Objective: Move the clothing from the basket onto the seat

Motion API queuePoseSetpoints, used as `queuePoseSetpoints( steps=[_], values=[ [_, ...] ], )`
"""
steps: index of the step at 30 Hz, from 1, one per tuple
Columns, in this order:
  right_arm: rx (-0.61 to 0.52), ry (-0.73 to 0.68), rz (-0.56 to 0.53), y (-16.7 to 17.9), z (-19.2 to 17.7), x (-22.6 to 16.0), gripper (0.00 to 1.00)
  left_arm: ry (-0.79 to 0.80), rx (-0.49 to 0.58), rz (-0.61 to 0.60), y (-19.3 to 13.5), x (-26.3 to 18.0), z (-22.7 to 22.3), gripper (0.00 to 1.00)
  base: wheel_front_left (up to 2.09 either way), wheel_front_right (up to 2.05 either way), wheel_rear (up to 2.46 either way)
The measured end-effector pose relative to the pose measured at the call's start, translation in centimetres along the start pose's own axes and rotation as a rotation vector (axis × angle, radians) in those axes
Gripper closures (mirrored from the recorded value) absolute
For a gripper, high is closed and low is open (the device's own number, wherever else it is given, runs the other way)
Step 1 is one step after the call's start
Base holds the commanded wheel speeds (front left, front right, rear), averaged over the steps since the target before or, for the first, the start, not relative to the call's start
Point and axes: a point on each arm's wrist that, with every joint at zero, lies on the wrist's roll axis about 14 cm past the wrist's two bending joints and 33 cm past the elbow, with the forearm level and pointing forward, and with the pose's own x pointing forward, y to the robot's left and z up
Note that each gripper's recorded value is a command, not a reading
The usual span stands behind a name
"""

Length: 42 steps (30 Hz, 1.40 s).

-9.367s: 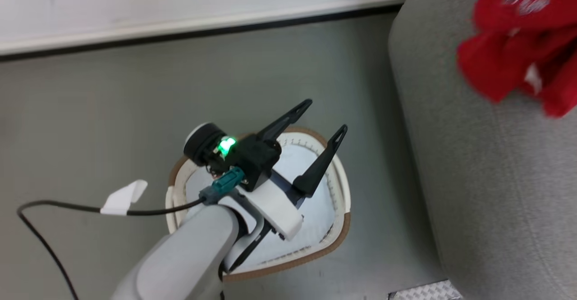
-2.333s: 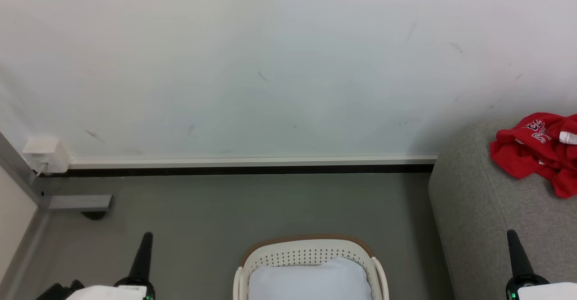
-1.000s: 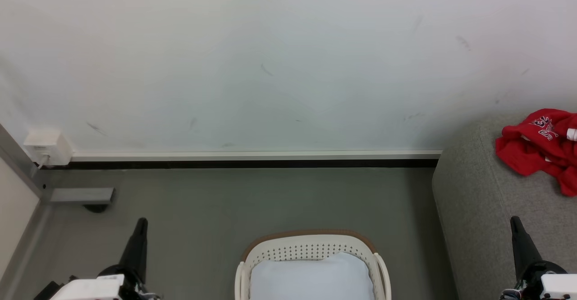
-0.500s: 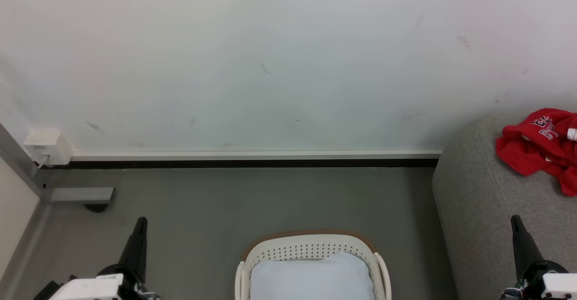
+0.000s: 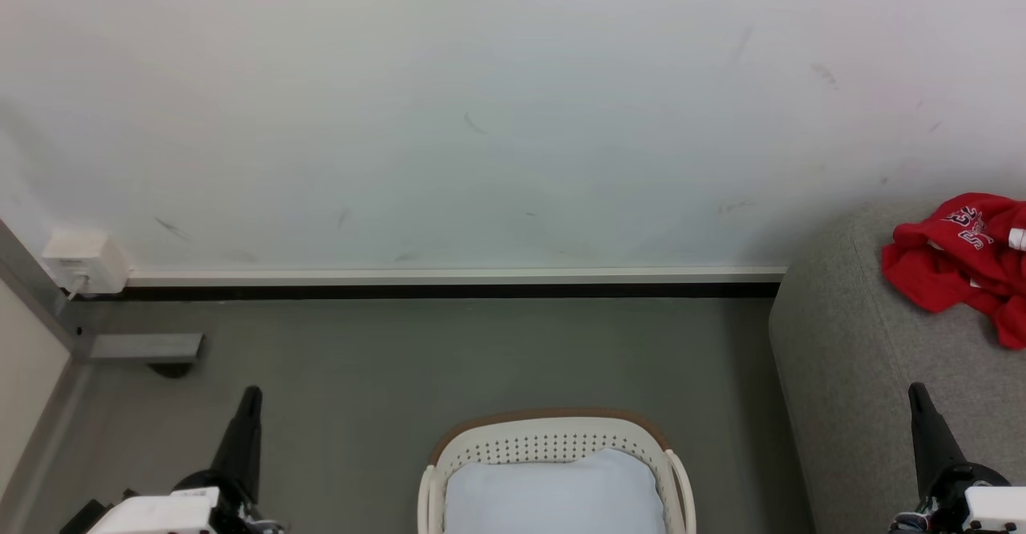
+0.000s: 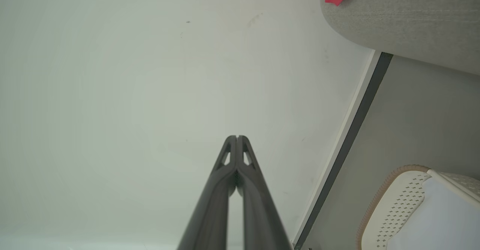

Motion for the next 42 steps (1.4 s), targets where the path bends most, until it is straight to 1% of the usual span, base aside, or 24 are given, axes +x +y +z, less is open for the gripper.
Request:
queuePoseSetpoints(
  steps=[42],
  values=[
    [0.000, 0.000, 0.000, 0.01, -0.01, 0.00, 1.00, 0.000, 0.000, 0.000, -0.01, 0.01, 0.00, 1.00, 0.00, 0.00, 0.00]
  ],
)
